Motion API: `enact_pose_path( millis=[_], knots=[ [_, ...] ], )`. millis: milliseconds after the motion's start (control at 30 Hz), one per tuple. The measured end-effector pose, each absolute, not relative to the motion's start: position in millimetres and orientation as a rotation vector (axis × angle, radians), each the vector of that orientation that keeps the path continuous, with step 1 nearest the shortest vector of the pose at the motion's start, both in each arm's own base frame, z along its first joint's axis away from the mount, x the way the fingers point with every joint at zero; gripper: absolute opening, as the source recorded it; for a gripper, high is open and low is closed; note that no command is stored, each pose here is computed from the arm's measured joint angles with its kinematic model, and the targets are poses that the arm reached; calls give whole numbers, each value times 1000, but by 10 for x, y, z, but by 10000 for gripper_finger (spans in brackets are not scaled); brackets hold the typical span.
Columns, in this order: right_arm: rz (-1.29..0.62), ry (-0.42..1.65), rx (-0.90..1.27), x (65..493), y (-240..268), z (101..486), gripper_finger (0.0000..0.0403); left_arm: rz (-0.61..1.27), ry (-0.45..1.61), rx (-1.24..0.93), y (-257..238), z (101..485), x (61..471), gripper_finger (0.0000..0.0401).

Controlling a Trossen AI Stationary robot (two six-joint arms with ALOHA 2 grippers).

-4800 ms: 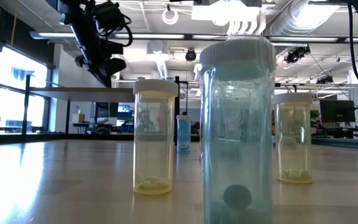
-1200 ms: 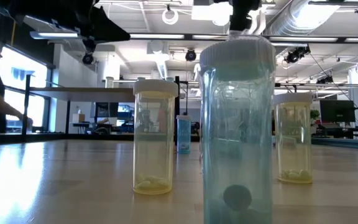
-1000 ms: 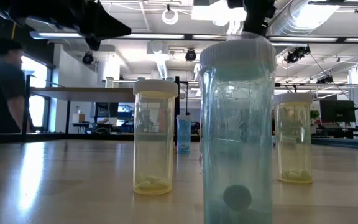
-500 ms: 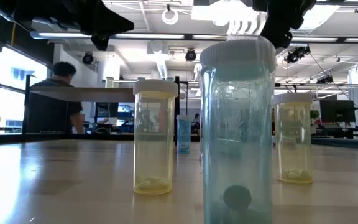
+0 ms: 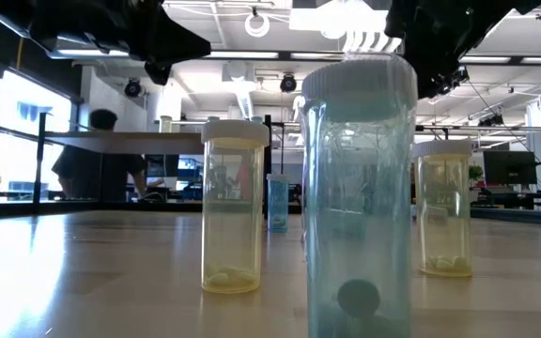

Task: Pick and place medicine bottles onto shelf by color
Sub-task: Put the top white pill bottle on the shelf

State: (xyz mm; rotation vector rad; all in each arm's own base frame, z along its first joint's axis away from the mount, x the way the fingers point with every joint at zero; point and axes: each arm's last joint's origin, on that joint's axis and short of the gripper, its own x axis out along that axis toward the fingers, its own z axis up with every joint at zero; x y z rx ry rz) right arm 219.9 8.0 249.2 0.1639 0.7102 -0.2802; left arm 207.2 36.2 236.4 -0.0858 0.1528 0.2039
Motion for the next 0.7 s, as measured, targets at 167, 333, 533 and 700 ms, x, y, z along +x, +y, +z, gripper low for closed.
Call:
enact_pose_path(
  millis=[167, 333, 533, 700],
  knots=[
    [-343, 649, 100, 2215, 111, 2534, 195, 205, 166, -87, 369, 2325, 2109, 88],
    [-358, 588, 51, 2240, 157, 2583, 195, 194, 118, -98, 362, 2307, 2206, 142],
    [-446, 563, 2, 2233, 163, 2603, 195, 178, 59, -53, 366, 2334, 2408, 181],
    [-537, 508, -42, 2254, 142, 2758, 195, 178, 89, -42, 408, 2350, 2691, 185]
  ],
)
